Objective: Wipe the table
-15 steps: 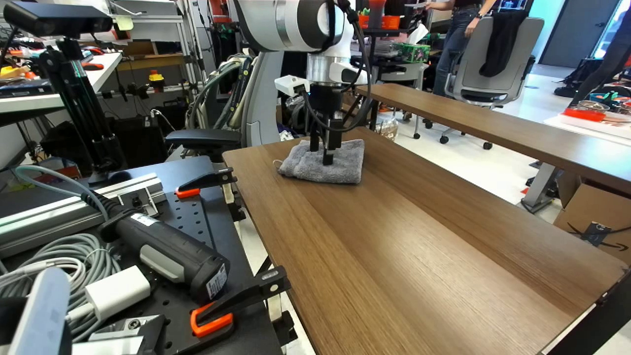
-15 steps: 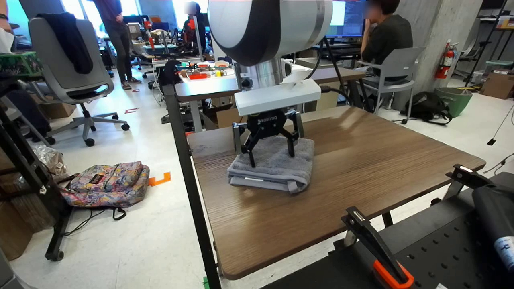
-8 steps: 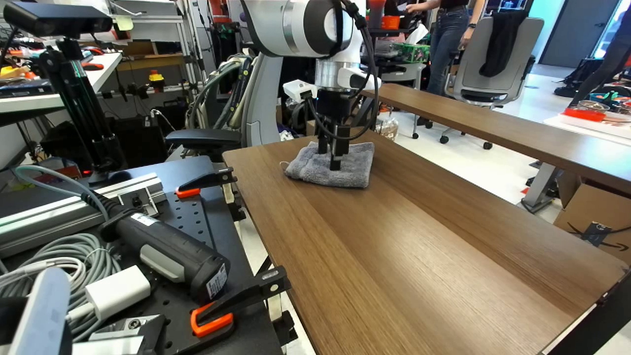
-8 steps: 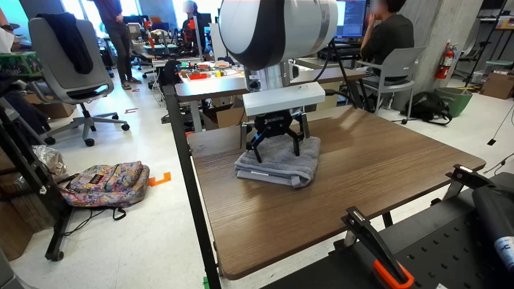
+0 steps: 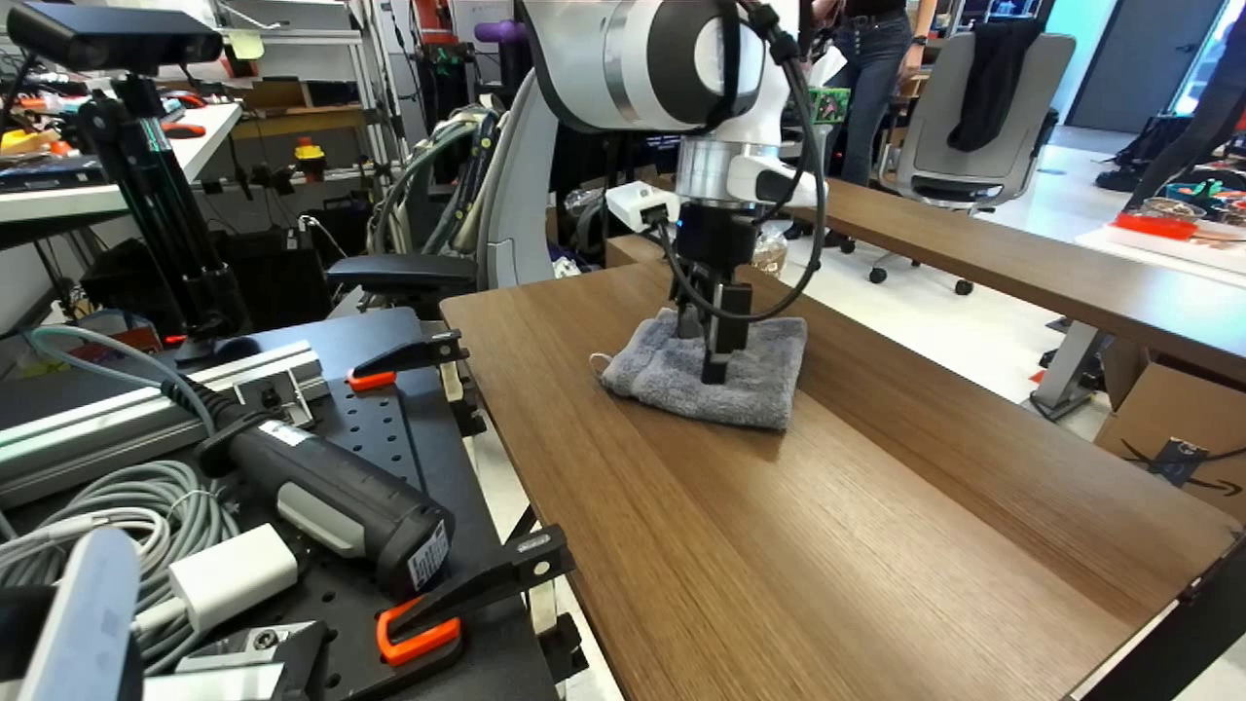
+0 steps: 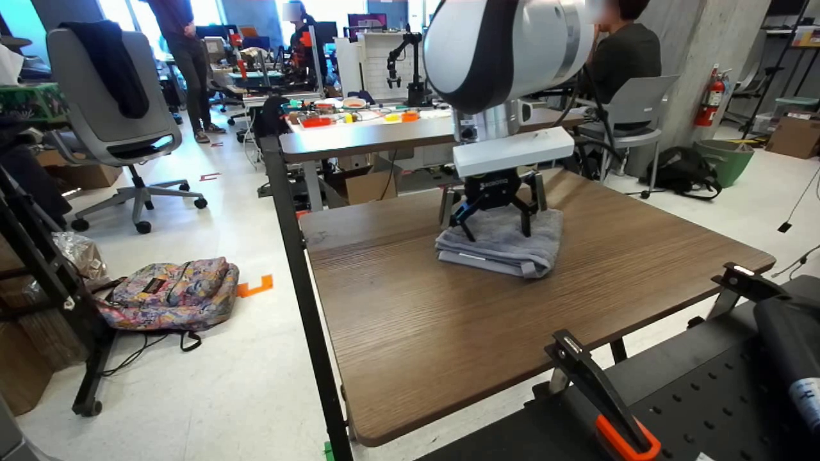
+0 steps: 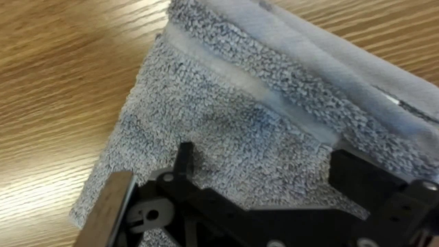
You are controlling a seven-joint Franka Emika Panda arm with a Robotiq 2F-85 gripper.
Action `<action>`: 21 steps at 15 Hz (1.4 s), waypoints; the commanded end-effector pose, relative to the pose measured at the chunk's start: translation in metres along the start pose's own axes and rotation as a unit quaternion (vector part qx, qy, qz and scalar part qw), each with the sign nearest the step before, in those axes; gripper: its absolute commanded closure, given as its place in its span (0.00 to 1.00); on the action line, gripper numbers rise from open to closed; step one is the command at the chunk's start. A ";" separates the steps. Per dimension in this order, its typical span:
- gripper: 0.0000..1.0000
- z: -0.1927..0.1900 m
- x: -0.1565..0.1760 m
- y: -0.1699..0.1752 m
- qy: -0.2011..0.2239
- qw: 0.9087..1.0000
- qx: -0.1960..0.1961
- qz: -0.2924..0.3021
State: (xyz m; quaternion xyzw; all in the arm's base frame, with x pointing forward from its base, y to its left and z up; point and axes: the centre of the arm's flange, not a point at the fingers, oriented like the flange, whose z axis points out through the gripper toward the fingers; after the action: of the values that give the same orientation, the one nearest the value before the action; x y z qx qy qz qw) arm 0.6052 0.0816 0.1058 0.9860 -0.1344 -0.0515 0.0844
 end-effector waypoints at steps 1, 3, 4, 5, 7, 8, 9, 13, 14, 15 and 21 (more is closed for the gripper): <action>0.00 0.017 0.009 0.065 -0.013 1.000 -0.006 0.026; 0.00 0.023 0.015 0.104 -0.017 0.999 -0.016 0.041; 0.00 0.022 0.014 0.124 -0.022 0.998 -0.020 0.050; 0.00 0.025 0.016 0.142 -0.023 0.998 -0.022 0.055; 0.00 0.028 0.017 0.176 -0.030 0.997 -0.026 0.066; 0.00 0.025 0.018 0.188 -0.032 0.996 -0.028 0.073; 0.00 0.025 0.019 0.199 -0.035 0.996 -0.028 0.079; 0.00 0.020 0.025 0.223 -0.030 0.994 -0.025 0.098; 0.00 0.014 0.026 0.223 -0.024 0.994 -0.025 0.099; 0.00 0.003 0.026 0.223 -0.017 0.994 -0.031 0.104; 0.00 -0.119 0.000 0.208 0.068 0.996 -0.013 0.058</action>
State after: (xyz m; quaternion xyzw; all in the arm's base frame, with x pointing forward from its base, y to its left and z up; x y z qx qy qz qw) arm 0.5923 -0.1217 0.1949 0.9697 -0.2172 -0.0188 0.1098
